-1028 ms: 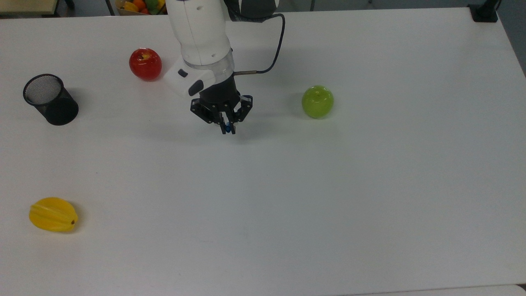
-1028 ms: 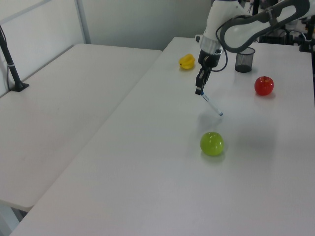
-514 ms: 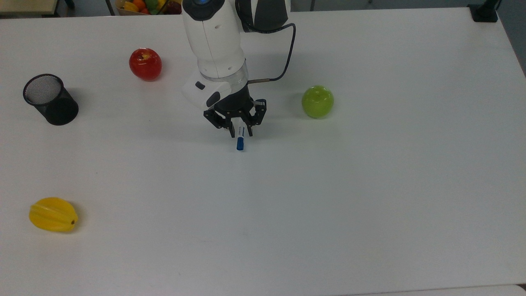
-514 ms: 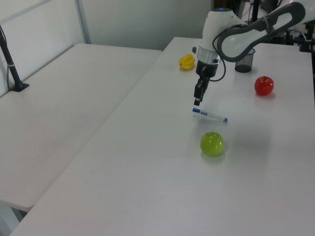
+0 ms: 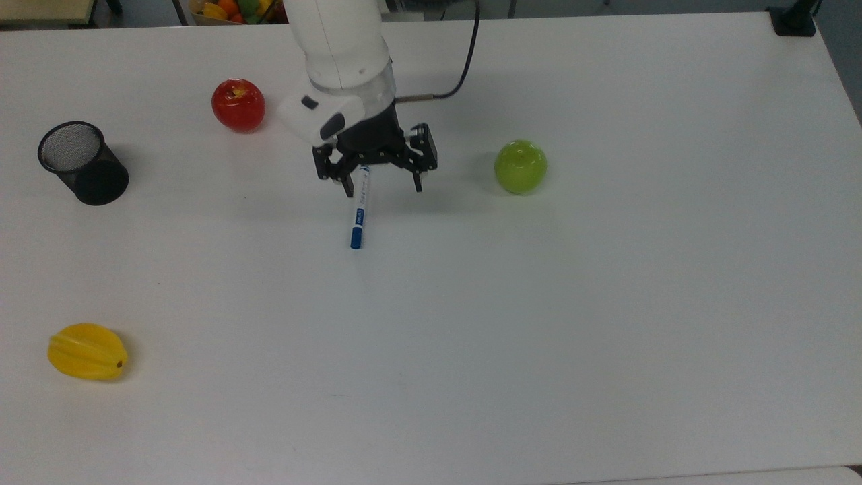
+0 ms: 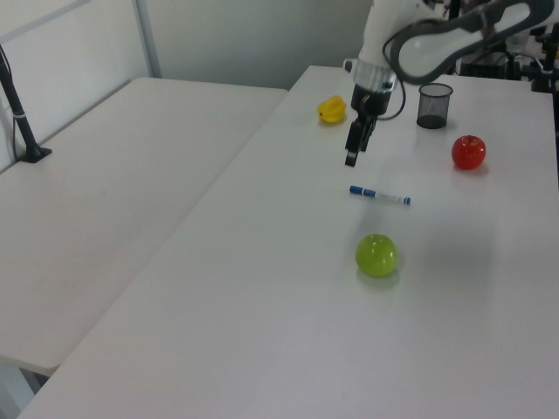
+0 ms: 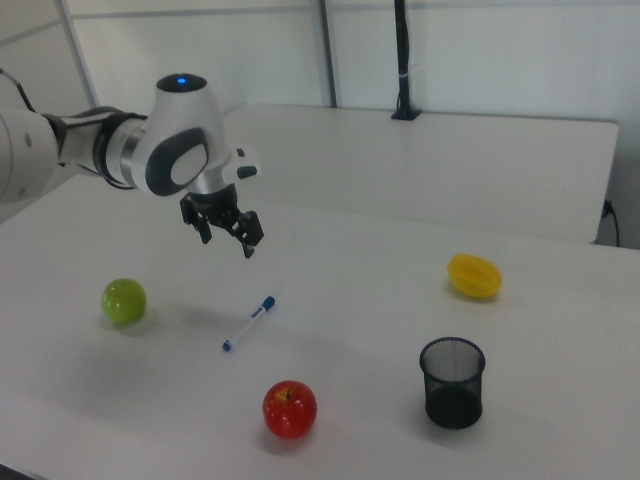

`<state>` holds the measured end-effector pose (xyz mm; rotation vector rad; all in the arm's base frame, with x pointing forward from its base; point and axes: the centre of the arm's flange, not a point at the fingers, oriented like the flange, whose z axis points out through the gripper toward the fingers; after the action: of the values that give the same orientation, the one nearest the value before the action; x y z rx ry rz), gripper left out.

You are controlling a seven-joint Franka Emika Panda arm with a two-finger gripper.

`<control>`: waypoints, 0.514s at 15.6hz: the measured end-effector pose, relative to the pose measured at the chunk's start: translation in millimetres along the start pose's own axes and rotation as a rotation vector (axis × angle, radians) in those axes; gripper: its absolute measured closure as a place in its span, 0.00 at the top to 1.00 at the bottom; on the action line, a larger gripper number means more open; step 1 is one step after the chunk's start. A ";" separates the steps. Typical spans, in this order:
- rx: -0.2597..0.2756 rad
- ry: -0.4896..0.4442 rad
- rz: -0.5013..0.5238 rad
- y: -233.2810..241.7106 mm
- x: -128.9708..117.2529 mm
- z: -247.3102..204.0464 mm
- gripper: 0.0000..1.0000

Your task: Take marker pen

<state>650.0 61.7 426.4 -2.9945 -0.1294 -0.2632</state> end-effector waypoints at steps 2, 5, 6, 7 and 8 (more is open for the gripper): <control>-0.007 -0.009 0.009 4.7 -8.6 -49.3 1.00; -0.019 -0.027 0.034 16.7 -30.5 -115.3 1.00; -0.021 -0.037 0.045 21.5 -39.0 -133.3 1.00; -0.022 -0.046 0.055 26.4 -47.3 -149.3 1.00; -0.023 -0.053 0.068 30.6 -55.0 -164.1 1.00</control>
<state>571.5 4.6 572.9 -3.0222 -0.0301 -0.1798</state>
